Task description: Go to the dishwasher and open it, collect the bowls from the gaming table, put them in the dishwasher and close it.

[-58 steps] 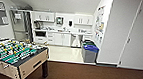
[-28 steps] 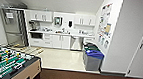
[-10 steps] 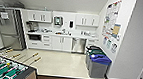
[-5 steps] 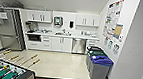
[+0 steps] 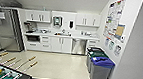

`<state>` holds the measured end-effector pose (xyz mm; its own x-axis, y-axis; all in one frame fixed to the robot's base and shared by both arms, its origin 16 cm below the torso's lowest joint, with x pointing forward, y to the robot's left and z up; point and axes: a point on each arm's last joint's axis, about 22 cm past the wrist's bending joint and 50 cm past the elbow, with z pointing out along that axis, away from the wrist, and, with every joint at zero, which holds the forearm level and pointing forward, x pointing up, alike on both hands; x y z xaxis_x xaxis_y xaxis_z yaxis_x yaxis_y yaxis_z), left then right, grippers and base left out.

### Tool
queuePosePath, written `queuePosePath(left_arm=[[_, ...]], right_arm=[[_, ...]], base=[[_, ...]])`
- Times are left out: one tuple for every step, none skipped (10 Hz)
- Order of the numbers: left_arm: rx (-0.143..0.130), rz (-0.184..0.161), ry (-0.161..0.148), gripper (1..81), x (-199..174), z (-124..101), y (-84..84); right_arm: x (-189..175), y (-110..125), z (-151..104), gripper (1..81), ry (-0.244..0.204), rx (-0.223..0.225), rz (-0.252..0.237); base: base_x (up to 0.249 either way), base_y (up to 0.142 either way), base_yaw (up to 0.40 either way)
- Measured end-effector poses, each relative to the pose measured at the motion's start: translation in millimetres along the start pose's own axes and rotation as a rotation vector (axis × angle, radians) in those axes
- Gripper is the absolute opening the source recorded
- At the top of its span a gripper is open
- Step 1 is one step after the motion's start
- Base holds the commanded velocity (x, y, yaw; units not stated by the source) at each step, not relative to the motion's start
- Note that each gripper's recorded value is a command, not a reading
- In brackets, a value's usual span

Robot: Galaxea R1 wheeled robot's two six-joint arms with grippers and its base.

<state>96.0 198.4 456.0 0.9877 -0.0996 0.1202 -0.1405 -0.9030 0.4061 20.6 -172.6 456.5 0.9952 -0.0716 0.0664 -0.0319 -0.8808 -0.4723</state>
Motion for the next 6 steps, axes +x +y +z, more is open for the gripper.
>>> queuePosePath(left_arm=[[0.000, 0.000, 0.000, 81.1, 0.0, 0.1, 0.3], [0.000, 0.000, 0.000, 81.1, -0.1, 0.1, 0.4], [0.000, 0.000, 0.001, 81.1, 0.2, 0.1, 0.3], [0.000, -0.001, 0.000, 81.1, 0.0, -0.1, -0.3], [0.000, 0.000, 0.000, 81.1, -0.1, 0.1, 0.4], [0.000, 0.000, 0.000, 81.1, -0.1, 0.1, 0.4]], right_arm=[[0.0, -0.3, 0.1, 81.1, 0.000, 0.000, 0.000], [-0.5, 0.3, -0.2, 81.1, -0.001, -0.001, 0.000], [-0.5, 0.8, -0.4, 81.1, 0.000, -0.001, 0.000], [-0.4, -0.3, 0.1, 81.1, 0.000, 0.000, 0.000], [-0.8, 0.3, -0.2, 81.1, 0.000, 0.000, 0.000], [-0.8, 0.8, -0.4, 81.1, -0.001, -0.001, 0.000]], base=[[0.134, 0.000, 0.000], [0.134, 0.000, 0.000], [0.134, 0.000, 0.000], [0.134, 0.000, 0.000], [0.134, 0.000, 0.000], [0.134, 0.000, 0.000]])
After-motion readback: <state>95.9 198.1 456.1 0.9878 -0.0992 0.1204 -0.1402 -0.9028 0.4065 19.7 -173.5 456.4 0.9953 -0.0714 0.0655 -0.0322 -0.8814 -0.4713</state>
